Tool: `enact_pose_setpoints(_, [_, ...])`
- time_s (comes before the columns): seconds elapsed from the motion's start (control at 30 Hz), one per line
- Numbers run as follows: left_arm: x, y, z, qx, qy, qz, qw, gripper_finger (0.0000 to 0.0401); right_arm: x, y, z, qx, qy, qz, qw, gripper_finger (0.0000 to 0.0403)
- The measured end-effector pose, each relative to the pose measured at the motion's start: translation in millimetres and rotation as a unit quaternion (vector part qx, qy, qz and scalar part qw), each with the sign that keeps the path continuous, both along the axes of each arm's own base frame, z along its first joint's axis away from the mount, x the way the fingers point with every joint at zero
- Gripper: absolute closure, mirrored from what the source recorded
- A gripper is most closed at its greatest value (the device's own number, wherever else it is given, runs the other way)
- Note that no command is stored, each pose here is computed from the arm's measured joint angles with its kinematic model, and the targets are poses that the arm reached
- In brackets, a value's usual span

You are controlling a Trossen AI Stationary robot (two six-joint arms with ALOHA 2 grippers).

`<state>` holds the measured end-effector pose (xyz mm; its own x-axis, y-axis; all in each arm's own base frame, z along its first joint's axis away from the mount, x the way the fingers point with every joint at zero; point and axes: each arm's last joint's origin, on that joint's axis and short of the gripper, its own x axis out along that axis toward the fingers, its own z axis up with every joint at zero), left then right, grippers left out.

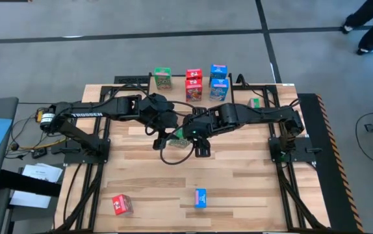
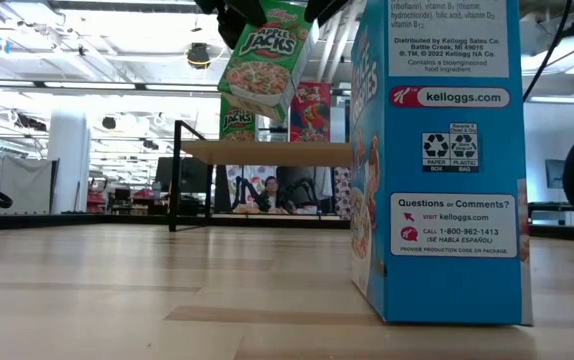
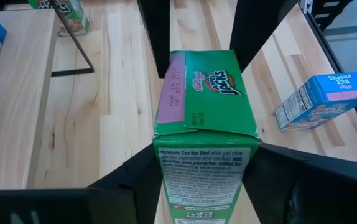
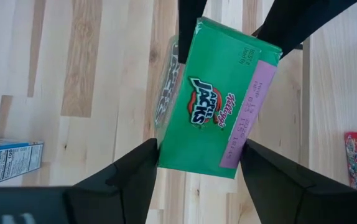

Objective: Stack cereal on shelf
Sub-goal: Put the bottom green cereal box on the shelf aligned with the other green cereal box

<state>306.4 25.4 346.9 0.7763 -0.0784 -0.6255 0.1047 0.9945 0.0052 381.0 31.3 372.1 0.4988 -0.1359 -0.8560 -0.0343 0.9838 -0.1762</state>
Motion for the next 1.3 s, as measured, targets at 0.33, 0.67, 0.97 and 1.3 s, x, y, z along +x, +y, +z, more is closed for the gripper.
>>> enact_pose_setpoints(0.33, [-9, -1, 5, -0.001, 0.007, 0.001, 1.0, 0.0221, -4, 0, -2, -0.003, 0.024, 0.0, 1.0, 0.0152])
enact_pose_setpoints(0.67, [-40, -1, 26, 0.032, -0.007, 0.024, 0.999, 0.022, -18, -1, 15, 0.0, 0.015, -0.003, 1.0, 0.0152])
enact_pose_setpoints(0.97, [-78, 10, 49, 0.059, -0.053, 0.054, 0.995, 0.022, -48, -2, 74, 0.009, -0.077, 0.001, 0.997, 0.0152])
enact_pose_setpoints(1.3, [-105, 42, 26, 0.099, -0.135, 0.125, 0.978, 0.022, -101, -7, 120, 0.015, -0.155, 0.004, 0.988, 0.0152])
